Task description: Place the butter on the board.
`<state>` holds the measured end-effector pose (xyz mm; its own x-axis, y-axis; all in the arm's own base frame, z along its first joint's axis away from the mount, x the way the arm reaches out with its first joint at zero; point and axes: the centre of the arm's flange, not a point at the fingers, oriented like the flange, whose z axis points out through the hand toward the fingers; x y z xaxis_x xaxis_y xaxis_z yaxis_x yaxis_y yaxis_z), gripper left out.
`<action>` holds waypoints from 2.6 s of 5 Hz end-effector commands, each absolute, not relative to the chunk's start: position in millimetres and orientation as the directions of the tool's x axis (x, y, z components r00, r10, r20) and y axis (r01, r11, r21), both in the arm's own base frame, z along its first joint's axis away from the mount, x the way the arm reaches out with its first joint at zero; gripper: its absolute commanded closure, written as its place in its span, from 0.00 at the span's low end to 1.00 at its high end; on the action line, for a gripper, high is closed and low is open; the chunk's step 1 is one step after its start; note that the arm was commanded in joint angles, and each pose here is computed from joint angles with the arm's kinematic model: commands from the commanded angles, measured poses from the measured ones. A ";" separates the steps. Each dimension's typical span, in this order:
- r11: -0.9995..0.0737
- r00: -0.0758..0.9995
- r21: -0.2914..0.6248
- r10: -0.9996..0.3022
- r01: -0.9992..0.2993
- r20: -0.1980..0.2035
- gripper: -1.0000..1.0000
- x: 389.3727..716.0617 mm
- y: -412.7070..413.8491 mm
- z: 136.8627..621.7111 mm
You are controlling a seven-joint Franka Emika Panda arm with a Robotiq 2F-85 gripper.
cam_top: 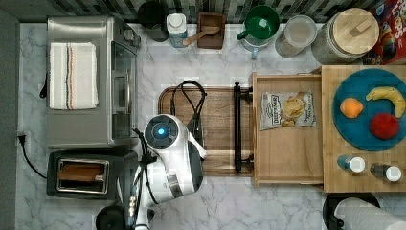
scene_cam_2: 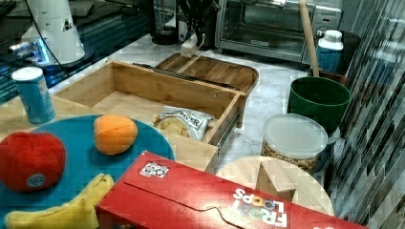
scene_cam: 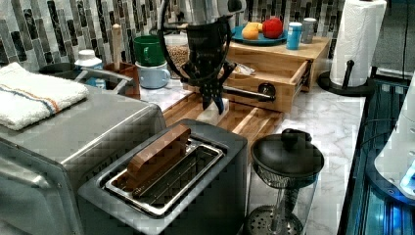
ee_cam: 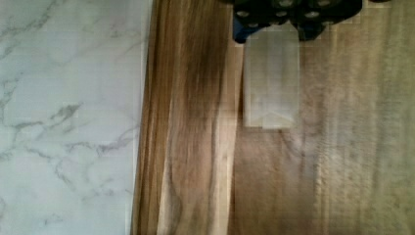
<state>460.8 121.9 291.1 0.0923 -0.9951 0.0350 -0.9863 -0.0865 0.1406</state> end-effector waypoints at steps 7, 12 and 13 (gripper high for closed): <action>-0.078 0.083 0.108 -0.996 -0.991 0.038 0.00 461.7 156.0 278.7; -0.078 0.083 0.108 -0.996 -0.991 0.038 0.00 461.7 155.9 278.7; -0.078 0.083 0.107 -0.996 -0.991 0.038 0.00 461.8 156.0 278.8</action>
<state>449.3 137.1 255.1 0.1124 -0.9929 0.0402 -0.9805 -0.1042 0.1666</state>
